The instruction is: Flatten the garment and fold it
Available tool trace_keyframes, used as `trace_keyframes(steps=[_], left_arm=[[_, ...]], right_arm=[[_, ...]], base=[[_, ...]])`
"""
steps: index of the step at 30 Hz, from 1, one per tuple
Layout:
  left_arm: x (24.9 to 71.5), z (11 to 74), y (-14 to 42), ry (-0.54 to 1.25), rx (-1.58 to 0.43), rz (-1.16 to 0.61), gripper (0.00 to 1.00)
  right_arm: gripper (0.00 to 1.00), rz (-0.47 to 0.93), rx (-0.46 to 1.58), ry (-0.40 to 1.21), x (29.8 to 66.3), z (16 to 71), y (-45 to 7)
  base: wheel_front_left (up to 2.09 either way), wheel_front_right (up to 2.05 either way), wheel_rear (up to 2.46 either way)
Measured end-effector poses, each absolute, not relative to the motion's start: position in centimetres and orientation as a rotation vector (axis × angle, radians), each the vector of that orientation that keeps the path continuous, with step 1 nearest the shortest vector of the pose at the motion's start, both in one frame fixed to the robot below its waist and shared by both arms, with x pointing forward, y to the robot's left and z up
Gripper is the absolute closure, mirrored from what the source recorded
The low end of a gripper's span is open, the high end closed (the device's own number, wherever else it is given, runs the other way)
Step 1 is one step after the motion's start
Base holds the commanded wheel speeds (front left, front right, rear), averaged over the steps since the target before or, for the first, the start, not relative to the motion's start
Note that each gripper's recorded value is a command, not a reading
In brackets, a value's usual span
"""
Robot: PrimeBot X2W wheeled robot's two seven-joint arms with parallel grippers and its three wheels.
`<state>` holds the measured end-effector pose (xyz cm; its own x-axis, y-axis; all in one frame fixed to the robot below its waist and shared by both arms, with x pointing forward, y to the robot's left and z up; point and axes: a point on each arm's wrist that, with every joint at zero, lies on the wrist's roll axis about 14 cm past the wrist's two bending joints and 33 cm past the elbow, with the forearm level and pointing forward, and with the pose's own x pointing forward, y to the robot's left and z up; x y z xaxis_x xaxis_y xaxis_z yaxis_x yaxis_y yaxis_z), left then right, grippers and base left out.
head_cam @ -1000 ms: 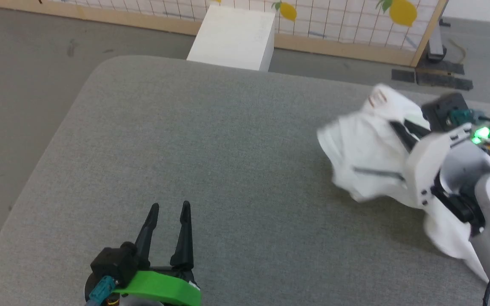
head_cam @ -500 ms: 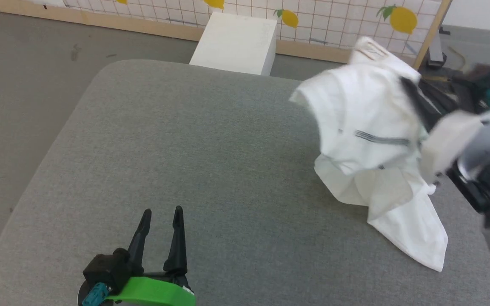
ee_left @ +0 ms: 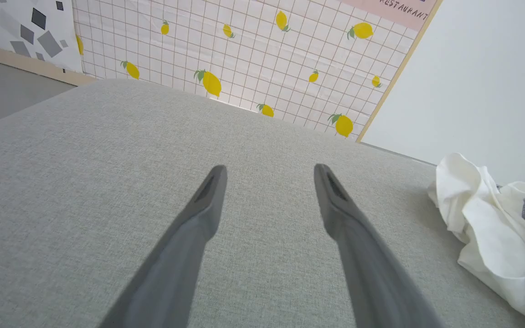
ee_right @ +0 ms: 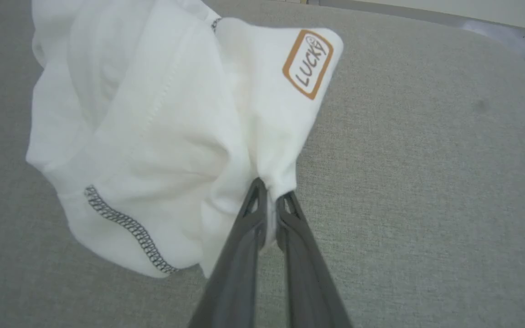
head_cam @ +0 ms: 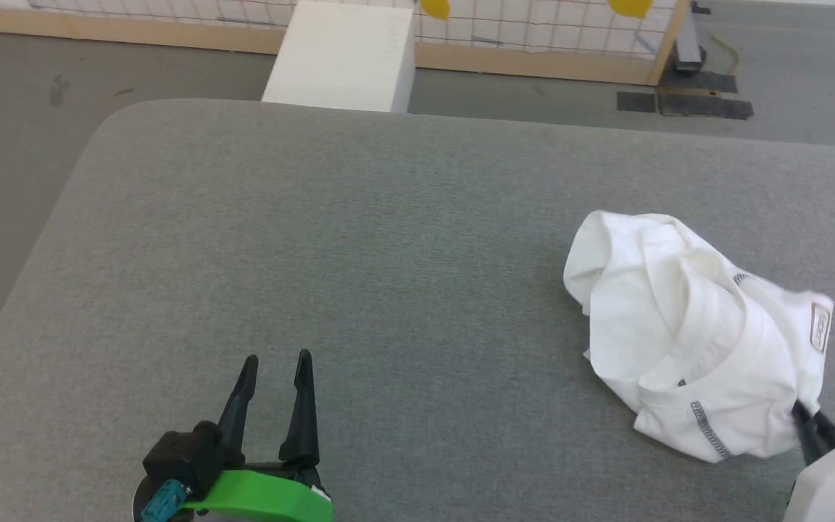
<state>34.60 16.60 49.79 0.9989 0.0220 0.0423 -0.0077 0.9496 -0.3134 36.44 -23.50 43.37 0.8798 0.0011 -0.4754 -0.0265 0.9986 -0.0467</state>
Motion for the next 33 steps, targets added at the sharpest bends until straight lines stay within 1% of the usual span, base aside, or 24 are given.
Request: trace_keyframes(steps=[2,3,5,6,9,14,17,20,24,27,33], left_arm=[[34.9,49.5,16.0,-0.035,-0.32,-0.003,0.0],[35.0,49.4,15.7,-0.029,-0.32,-0.014,0.0],[35.3,49.2,15.3,-0.022,-0.32,-0.029,0.0],[35.3,49.1,15.1,-0.02,-0.321,-0.035,0.0],[35.4,49.2,14.7,-0.022,-0.321,-0.047,0.0],[35.0,49.9,14.3,-0.04,-0.322,-0.062,0.0],[34.5,50.2,14.5,-0.053,-0.323,-0.058,0.0],[33.9,50.4,15.0,-0.059,-0.324,-0.042,0.0],[33.1,50.4,15.7,-0.064,-0.324,-0.019,0.0],[32.8,50.3,16.2,-0.064,-0.323,-0.003,0.0],[33.1,49.9,16.7,-0.051,-0.317,0.016,0.0]], right_arm=[[1.0,-0.005,-0.041,0.527,35.3,42.4,-23.6],[0.95,-0.01,-0.042,0.537,35.0,42.1,-23.7],[0.5,-0.023,-0.044,0.545,34.6,41.9,-24.0],[0.01,-0.027,-0.04,0.545,34.4,41.9,-24.1],[0.0,-0.025,-0.045,0.51,34.8,43.0,-24.1],[0.0,0.001,-0.093,0.356,37.2,48.6,-23.7],[0.0,0.051,-0.123,0.286,38.2,51.6,-22.4],[0.0,0.142,-0.133,0.269,39.0,53.1,-19.5],[0.0,0.294,-0.153,0.317,39.7,52.9,-15.0],[0.0,0.388,-0.184,0.401,40.3,51.2,-12.3],[0.0,0.42,-0.225,0.556,42.4,46.9,-10.8]], base=[[0.0,0.0,0.0],[0.0,0.0,0.0],[0.0,0.0,0.0],[0.0,0.0,0.0],[0.0,0.0,0.0],[0.0,0.0,0.0],[0.0,0.0,0.0],[0.0,0.0,0.0],[0.0,0.0,0.0],[0.0,0.0,0.0],[0.0,0.0,0.0]])
